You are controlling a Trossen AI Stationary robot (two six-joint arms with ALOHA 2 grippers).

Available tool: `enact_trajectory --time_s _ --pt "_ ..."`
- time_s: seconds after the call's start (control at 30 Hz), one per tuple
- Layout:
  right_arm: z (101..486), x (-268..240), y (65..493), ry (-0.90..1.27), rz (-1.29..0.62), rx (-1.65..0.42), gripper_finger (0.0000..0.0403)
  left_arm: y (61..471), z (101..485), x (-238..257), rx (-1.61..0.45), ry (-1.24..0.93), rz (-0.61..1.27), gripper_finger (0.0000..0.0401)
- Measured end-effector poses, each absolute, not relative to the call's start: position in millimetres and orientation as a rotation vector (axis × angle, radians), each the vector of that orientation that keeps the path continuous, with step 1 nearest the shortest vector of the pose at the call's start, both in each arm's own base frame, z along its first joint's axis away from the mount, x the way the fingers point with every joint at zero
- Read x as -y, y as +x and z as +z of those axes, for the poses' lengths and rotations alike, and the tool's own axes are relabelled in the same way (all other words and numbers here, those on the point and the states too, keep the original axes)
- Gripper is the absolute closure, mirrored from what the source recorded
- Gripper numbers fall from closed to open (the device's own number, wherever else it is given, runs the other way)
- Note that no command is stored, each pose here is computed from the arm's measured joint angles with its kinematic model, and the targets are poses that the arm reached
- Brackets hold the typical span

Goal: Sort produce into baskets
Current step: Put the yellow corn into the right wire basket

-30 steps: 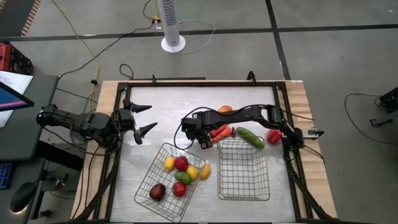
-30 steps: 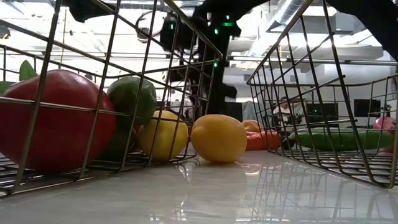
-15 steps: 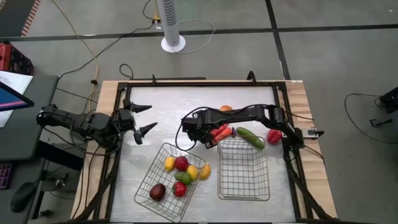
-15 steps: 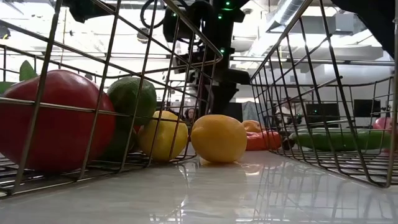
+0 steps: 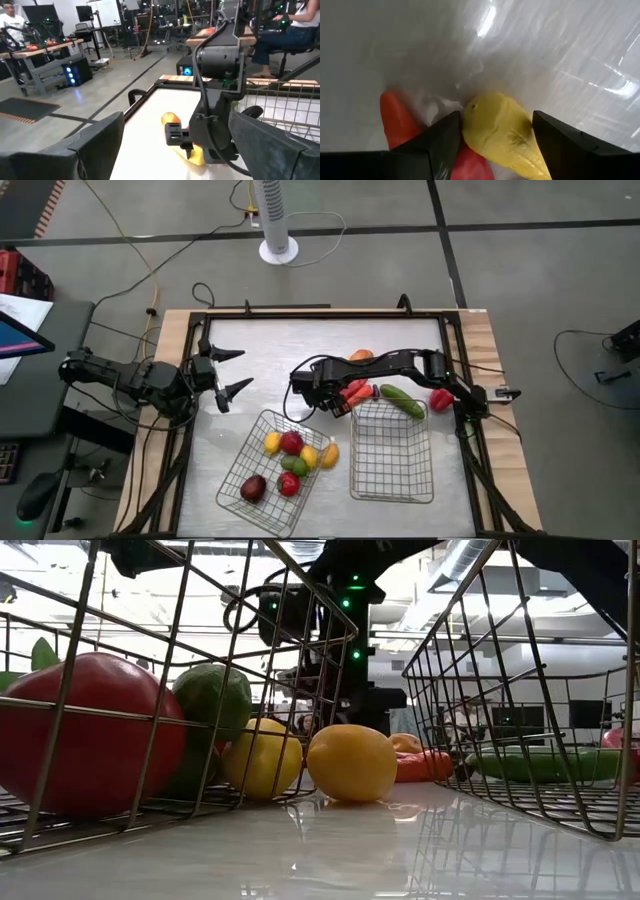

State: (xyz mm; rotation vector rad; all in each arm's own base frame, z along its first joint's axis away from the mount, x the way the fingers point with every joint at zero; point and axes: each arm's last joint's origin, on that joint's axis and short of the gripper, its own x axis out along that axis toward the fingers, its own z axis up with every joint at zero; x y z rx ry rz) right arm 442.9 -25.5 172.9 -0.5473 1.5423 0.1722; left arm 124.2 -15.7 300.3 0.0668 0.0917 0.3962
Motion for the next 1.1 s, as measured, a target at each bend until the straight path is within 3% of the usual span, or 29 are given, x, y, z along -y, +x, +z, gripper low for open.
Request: enact_trajectory --time_s 0.33,0.77,0.9,1.1 --pt "174 44 443 -0.556 0.116 -1.544 0.0145 124 300 16 -0.091 0.069 0.397 0.0056" --pt "179 51 449 -0.570 0.066 -1.495 0.0270 124 300 16 -0.093 0.077 0.398 0.0056" --pt "194 43 452 -0.648 0.003 -1.488 0.0257 124 300 16 -0.092 0.077 0.398 0.0056" --pt "209 42 452 -0.633 -0.005 -1.495 0.0183 124 300 16 -0.092 0.077 0.398 0.0056"
